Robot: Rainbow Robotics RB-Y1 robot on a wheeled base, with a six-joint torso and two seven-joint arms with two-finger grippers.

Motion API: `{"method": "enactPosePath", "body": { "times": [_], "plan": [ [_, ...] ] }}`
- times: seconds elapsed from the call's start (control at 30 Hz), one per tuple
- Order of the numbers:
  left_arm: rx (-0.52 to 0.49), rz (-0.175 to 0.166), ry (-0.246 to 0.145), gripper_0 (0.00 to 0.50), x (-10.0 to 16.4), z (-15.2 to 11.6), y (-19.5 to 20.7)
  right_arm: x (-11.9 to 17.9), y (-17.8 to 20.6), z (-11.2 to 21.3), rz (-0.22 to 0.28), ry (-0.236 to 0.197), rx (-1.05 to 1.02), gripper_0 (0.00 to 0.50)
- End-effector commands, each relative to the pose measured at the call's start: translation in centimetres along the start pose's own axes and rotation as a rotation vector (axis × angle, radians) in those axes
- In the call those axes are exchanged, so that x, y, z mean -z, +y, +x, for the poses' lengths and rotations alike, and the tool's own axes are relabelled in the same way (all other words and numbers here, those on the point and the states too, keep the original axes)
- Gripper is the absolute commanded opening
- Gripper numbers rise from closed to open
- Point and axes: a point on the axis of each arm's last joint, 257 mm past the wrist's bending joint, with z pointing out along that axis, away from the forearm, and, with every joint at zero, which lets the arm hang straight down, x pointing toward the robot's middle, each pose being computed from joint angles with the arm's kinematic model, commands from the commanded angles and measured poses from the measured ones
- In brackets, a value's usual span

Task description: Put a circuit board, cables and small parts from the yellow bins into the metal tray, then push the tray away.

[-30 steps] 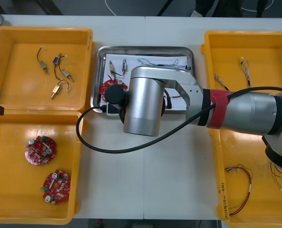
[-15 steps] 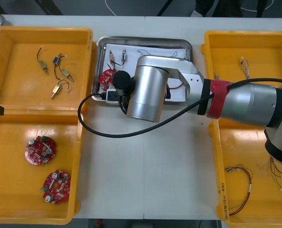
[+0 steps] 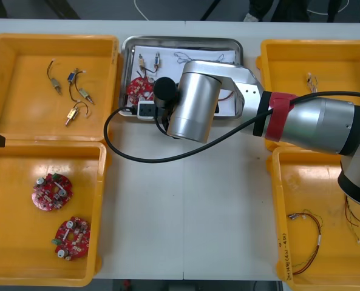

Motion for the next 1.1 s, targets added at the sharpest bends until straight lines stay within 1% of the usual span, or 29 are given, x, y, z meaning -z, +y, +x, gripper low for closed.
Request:
{"method": "enactPosePath", "body": {
  "times": [0.03, 0.23, 0.47, 0.6, 0.8, 1.1],
  "plan": [
    [-0.033, -0.008, -0.009, 0.500, 0.2, 0.0, 0.8, 0.9, -4.5, -0.5, 0.065, -0.030, 0.036, 0.000],
    [-0.033, -0.008, -0.009, 0.500, 0.2, 0.0, 0.8, 0.7, -5.6, -0.6, 0.084, -0.045, 0.043, 0.000],
    [-0.033, -0.008, -0.009, 0.500, 0.2, 0.0, 0.8, 0.3, -6.6, -0.1, 0.101, -0.047, 0.041, 0.000],
    [-0.033, -0.008, -0.009, 0.500, 0.2, 0.0, 0.8, 0.2, -7.0, -0.2, 0.092, -0.061, 0.024, 0.000],
    [-0.033, -0.008, -0.009, 0.500, 0.2, 0.0, 0.8, -0.2, -8.2, -0.2, 0.115, -0.084, 0.029, 0.000],
    [-0.033, -0.008, -0.009, 0.500, 0.2, 0.0, 0.8, -0.6, -9.1, 0.3, 0.132, -0.090, 0.035, 0.000]
  ]
}}
